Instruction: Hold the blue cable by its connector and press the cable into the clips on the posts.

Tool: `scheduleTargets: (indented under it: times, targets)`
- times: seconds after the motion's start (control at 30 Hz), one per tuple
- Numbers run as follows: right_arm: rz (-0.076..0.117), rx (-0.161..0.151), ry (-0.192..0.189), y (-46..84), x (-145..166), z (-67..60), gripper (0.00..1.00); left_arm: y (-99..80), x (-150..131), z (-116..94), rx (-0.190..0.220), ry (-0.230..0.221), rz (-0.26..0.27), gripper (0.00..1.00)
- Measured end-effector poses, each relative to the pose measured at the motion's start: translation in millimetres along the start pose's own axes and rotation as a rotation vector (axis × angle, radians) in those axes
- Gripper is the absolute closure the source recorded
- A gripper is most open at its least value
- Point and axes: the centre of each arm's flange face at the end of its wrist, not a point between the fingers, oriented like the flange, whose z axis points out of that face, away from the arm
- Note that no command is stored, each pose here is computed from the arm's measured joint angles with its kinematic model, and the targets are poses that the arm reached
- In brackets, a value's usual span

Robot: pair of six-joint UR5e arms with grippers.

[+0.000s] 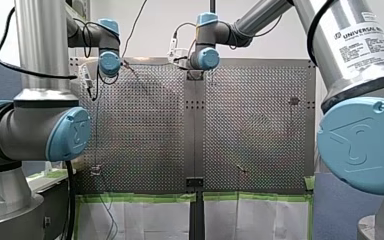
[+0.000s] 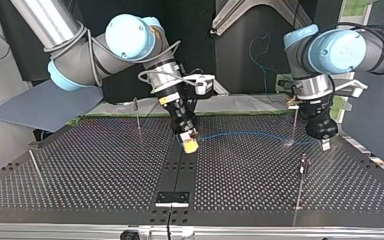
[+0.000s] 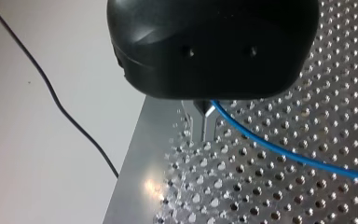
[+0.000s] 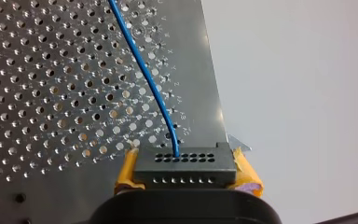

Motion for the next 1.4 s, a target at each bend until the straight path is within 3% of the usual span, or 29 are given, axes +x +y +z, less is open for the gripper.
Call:
scheduleTargets:
  times: [0.3,0.53,0.73,0.97,1.17,1.4]
  targets:
    - [-0.001,0.009,0.01,-6.5,0.4,7.4,1.0,-4.7,-19.8,17.0,0.026,-0.031,-0.022,1.0]
    - [0.001,0.004,0.016,-6.7,2.5,9.5,1.0,-5.8,-20.3,26.3,0.04,-0.022,-0.026,1.0]
    - [0.0,-0.004,0.014,-4.3,1.9,10.0,1.0,-4.9,-8.1,36.0,0.056,0.005,-0.026,1.0]
    - [0.0,-0.011,0.013,-1.7,1.0,10.5,1.0,-7.6,-13.6,48.6,0.096,0.001,-0.071,1.0]
    - [-0.001,-0.022,0.012,2.1,0.2,11.3,1.0,-6.3,-4.7,59.9,0.12,0.02,-0.078,1.0]
    - [-0.006,-0.041,0.013,12.6,-0.6,13.6,1.0,-2.9,-11.5,72.6,0.142,-0.008,-0.12,1.0]
